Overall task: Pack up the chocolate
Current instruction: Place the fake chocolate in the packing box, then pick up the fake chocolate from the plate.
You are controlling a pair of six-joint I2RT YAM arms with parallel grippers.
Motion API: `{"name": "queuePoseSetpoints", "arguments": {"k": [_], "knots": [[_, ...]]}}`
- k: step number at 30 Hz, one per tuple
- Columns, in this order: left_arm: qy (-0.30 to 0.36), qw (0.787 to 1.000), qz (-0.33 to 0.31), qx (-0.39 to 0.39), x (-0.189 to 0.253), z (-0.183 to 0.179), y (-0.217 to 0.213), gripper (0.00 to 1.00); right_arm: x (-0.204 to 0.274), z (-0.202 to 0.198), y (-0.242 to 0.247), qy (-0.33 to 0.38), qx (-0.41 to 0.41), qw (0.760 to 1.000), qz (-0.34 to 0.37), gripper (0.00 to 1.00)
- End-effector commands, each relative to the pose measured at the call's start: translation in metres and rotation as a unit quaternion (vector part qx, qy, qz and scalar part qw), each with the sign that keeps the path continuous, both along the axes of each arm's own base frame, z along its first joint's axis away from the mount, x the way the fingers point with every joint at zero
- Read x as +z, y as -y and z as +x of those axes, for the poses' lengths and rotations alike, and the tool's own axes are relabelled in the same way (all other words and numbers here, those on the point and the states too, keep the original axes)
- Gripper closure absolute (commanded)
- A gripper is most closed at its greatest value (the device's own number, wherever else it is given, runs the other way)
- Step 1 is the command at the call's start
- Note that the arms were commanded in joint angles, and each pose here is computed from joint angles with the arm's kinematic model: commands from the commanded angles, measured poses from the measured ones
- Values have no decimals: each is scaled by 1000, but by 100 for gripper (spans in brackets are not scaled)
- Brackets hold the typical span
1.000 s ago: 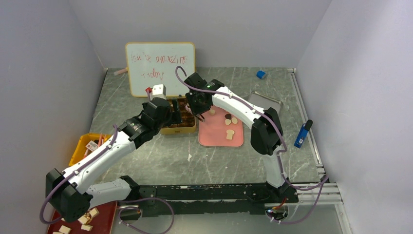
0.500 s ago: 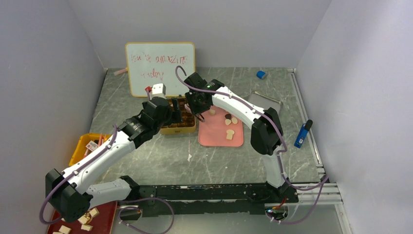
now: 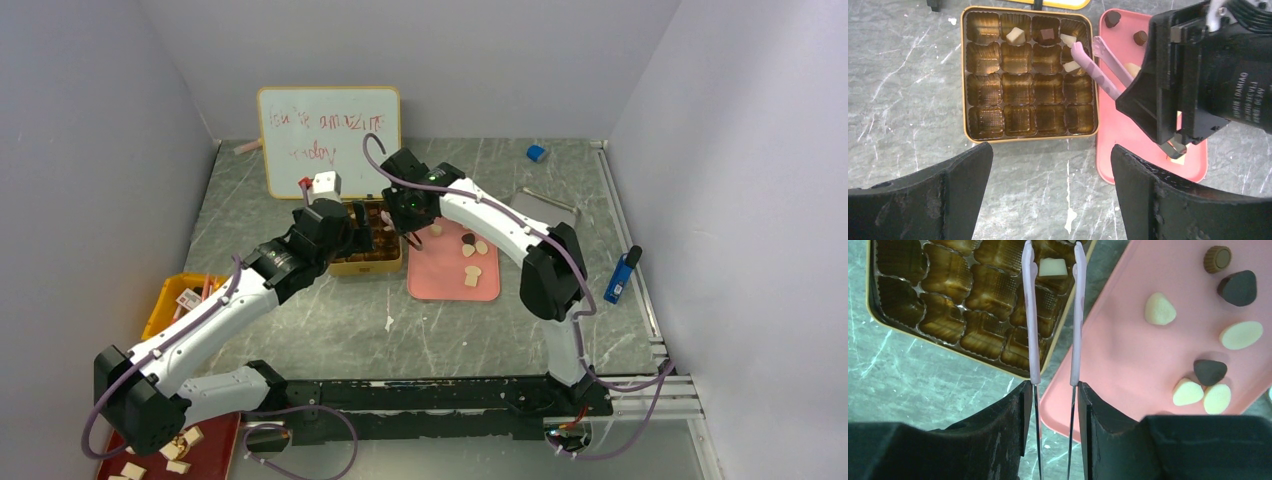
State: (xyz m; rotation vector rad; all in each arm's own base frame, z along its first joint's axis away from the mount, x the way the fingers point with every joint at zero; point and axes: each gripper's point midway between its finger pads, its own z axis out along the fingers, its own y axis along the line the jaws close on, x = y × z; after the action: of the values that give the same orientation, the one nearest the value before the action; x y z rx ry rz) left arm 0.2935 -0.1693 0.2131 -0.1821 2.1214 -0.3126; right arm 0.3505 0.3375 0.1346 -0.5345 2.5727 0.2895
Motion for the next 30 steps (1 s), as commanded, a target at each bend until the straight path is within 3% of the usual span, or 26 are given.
{"name": "queuePoseSetpoints", "arguments": {"k": [1, 14, 30], "knots": [[22, 999, -21, -8, 21, 5, 9, 8, 47, 5, 14, 58, -19, 998, 20, 60], [21, 999, -24, -28, 20, 5, 19, 7, 23, -23, 80, 52, -70, 996, -26, 60], [19, 999, -14, -39, 17, 9, 26, 7, -20, -25, 98, 26, -88, 994, -61, 60]]}}
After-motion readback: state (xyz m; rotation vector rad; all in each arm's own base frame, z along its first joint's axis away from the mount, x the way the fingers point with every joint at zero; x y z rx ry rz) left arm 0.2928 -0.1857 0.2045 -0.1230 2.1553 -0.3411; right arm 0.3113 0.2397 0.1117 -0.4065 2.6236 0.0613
